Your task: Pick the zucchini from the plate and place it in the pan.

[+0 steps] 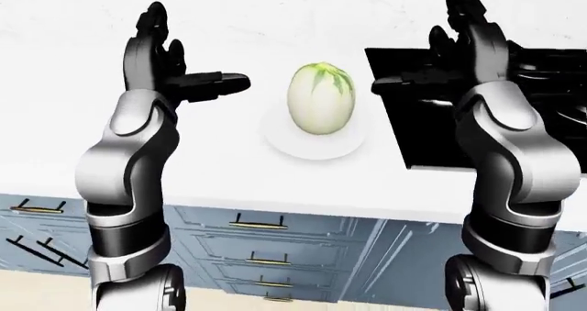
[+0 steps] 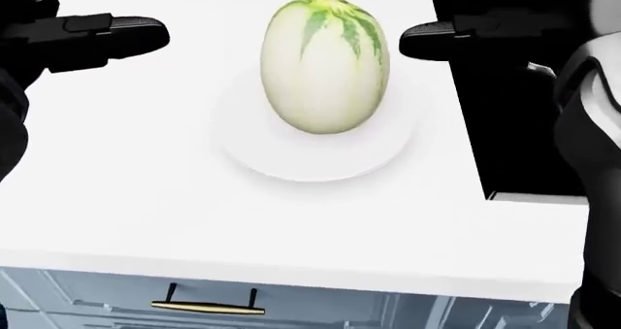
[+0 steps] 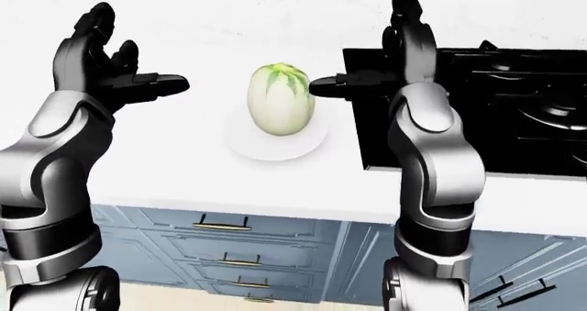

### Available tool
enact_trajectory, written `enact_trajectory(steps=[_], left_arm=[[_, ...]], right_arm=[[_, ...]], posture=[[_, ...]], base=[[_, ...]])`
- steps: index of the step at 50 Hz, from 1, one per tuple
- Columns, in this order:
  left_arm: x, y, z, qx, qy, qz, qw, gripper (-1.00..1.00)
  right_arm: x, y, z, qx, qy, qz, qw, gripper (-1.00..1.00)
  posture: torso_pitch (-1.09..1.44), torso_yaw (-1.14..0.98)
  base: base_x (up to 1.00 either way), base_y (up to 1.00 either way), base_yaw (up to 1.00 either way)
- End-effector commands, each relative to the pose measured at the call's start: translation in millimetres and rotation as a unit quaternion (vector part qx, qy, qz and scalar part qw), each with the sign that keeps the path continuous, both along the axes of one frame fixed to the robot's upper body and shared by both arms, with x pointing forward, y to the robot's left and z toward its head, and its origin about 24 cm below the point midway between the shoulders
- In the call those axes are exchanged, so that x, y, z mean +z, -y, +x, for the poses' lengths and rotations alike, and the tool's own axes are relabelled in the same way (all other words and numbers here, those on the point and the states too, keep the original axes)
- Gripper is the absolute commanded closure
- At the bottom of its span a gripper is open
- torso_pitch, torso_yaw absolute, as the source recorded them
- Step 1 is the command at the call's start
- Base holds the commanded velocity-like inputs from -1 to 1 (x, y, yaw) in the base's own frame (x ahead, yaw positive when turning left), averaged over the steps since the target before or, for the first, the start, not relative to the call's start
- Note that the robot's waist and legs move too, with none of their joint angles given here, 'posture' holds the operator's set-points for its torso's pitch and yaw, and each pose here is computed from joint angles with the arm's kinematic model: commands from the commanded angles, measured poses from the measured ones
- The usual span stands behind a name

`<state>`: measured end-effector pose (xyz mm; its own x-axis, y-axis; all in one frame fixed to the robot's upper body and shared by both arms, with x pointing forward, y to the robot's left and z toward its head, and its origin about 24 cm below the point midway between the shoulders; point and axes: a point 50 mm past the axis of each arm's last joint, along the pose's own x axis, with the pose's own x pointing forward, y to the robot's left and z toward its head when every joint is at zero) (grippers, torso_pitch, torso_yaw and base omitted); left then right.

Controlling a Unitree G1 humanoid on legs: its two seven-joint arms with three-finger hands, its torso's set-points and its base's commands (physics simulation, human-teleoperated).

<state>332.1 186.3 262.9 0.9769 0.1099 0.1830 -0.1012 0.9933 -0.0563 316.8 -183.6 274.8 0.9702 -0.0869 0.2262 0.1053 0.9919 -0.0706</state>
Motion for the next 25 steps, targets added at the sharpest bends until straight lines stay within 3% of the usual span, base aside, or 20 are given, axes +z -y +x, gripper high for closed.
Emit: enact_trajectory(steps=[1, 14, 25], left_arm=[[16, -2.1, -5.0, 0.004, 0.039, 0.001, 0.9992, -1.0], [15, -1.7, -4.7, 0.001, 0.037, 0.002, 0.9993, -1.0], [15, -2.9, -4.8, 0.0, 0.037, 0.0, 0.9993, -1.0]], right_arm=[[15, -3, -5.3, 0.004, 0.037, -0.006, 0.9993, -1.0], [18, -10, -8.5, 0.015, 0.024, -0.025, 0.9993, -1.0], [36, -28, -7.9, 0.058, 0.015, -0.038, 0.9975, -1.0]], posture=[[0.0, 0.0], [0.0, 0.0], [0.0, 0.0]], base=[[0.0, 0.0, 0.0], [0.0, 0.0, 0.0], [0.0, 0.0, 0.0]])
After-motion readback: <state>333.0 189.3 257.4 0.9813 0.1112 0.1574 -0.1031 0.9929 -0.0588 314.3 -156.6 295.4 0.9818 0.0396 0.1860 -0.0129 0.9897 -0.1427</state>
